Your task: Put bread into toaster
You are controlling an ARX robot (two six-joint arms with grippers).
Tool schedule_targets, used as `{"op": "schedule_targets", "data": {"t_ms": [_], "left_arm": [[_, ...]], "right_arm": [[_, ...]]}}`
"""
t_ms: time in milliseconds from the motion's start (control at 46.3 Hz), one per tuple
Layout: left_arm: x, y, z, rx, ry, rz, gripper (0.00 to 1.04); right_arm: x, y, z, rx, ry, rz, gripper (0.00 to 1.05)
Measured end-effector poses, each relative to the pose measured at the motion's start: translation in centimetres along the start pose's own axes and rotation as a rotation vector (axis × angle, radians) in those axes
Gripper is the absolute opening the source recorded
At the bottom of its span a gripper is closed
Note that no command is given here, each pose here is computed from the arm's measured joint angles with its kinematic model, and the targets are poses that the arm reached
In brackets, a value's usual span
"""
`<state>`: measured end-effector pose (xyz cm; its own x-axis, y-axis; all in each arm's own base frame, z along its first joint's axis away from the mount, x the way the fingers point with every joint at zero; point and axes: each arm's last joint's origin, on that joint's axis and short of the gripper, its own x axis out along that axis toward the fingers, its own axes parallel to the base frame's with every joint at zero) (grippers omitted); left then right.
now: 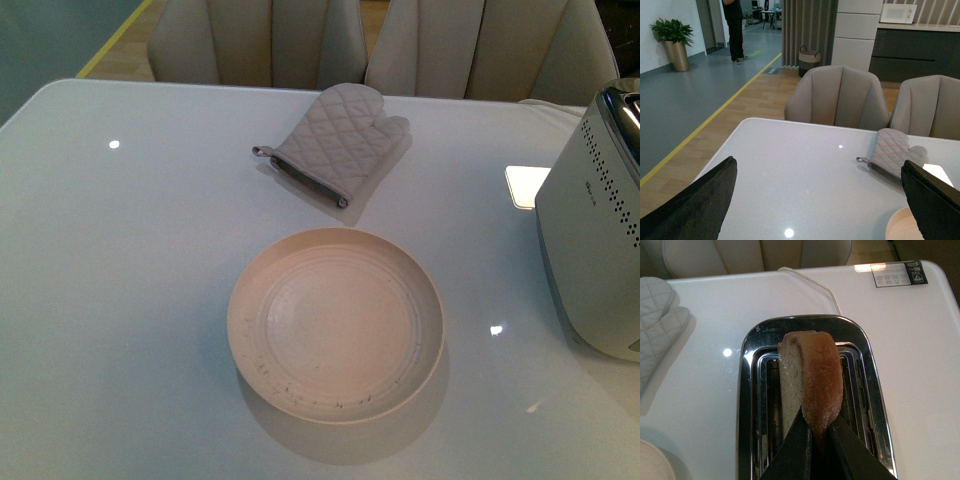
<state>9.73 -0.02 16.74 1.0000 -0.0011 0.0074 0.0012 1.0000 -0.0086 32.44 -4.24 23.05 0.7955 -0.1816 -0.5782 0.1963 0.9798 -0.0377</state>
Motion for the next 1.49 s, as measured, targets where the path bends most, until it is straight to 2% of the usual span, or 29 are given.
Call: {"op": "schedule_targets", "data": {"t_ms": [669,1080,1296,1404,1490], "left_arm": [[0.0,0.0,0.0,0.000,0.000,0.000,0.98],[0.0,0.0,0.0,0.000,0.000,0.000,0.98],[0.0,0.0,0.0,0.000,0.000,0.000,0.98],[0.0,0.0,0.0,0.000,0.000,0.000,0.98],[0.0,0.0,0.0,0.000,0.000,0.000,0.98]], "right_arm": [[-1.0,-0.4,0.2,-0.058,0.121,0.039,0.03],[-0.6,0.3,0.1,-0.090,0.134,0.052,0.03],[0.1,0.5,-0.9,-0.067,0.151,0.056,0.34],[-0.3,0.2,-0.9,-0.040,0.122,0.044,0.57],[-2.2,-0.4,-0.3,-0.001,0.021,0.046,0.76]]}}
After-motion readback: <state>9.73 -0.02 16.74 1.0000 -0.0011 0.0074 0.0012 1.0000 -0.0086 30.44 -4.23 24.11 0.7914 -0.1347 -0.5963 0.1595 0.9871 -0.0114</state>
